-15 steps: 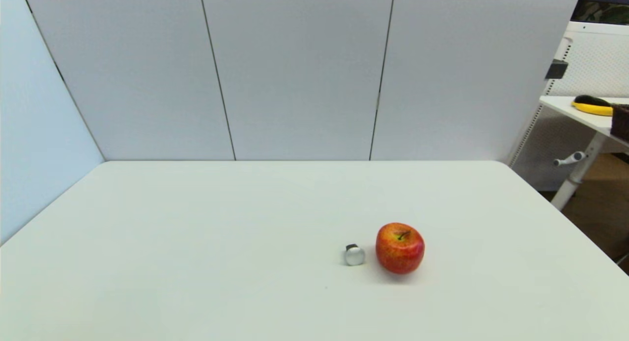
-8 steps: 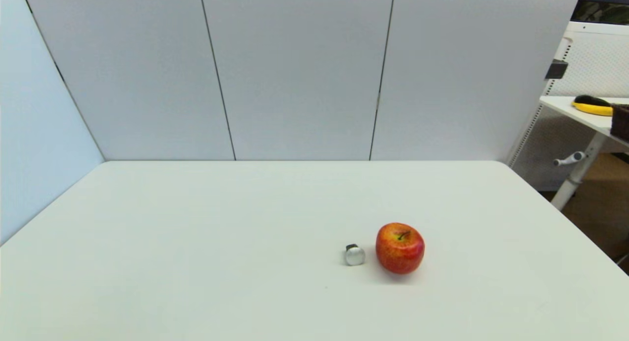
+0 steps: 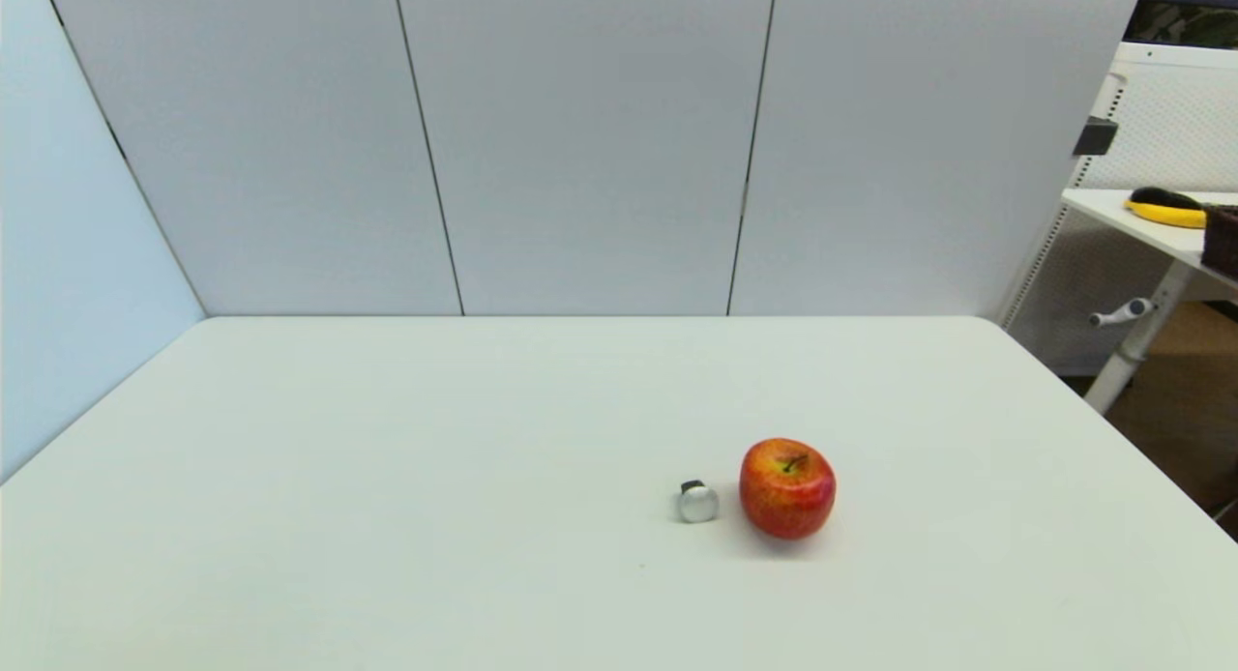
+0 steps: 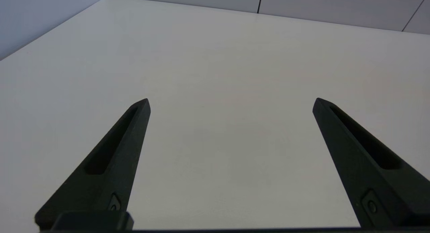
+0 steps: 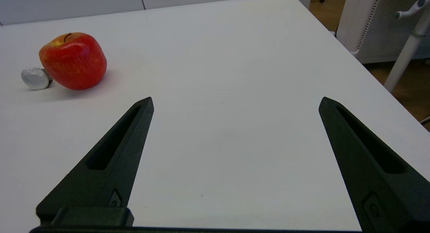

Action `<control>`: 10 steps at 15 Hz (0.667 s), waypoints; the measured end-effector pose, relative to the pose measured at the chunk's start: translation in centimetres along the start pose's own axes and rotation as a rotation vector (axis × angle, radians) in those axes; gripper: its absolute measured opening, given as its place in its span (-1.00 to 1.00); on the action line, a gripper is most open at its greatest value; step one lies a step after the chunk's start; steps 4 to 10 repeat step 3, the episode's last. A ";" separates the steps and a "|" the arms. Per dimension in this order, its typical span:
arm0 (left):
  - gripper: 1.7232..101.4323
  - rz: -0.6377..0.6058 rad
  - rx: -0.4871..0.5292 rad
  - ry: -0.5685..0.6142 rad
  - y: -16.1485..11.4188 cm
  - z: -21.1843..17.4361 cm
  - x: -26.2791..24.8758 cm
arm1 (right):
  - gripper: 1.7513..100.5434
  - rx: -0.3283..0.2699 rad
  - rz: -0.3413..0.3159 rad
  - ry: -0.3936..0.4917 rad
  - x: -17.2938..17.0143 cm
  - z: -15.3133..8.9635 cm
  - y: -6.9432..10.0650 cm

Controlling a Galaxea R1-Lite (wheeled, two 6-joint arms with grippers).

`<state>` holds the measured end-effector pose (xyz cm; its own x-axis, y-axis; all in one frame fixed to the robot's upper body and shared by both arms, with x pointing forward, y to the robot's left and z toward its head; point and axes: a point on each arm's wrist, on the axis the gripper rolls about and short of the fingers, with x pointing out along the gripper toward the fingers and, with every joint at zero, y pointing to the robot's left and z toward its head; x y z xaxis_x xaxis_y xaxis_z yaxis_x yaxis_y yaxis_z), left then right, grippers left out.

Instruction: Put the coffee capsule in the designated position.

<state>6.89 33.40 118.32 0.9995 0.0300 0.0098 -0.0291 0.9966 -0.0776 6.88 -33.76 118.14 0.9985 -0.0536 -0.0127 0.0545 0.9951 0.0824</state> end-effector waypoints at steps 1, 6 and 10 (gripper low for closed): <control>0.93 0.000 0.000 0.000 0.0 0.0 0.0 | 0.94 0.001 0.001 -0.005 0.0 0.1 0.0; 0.93 0.000 0.000 0.000 0.0 0.0 0.0 | 0.94 0.003 0.001 -0.012 0.0 0.1 0.0; 0.93 0.000 0.000 0.000 0.0 0.0 0.0 | 0.94 0.003 0.001 -0.012 0.0 0.1 0.0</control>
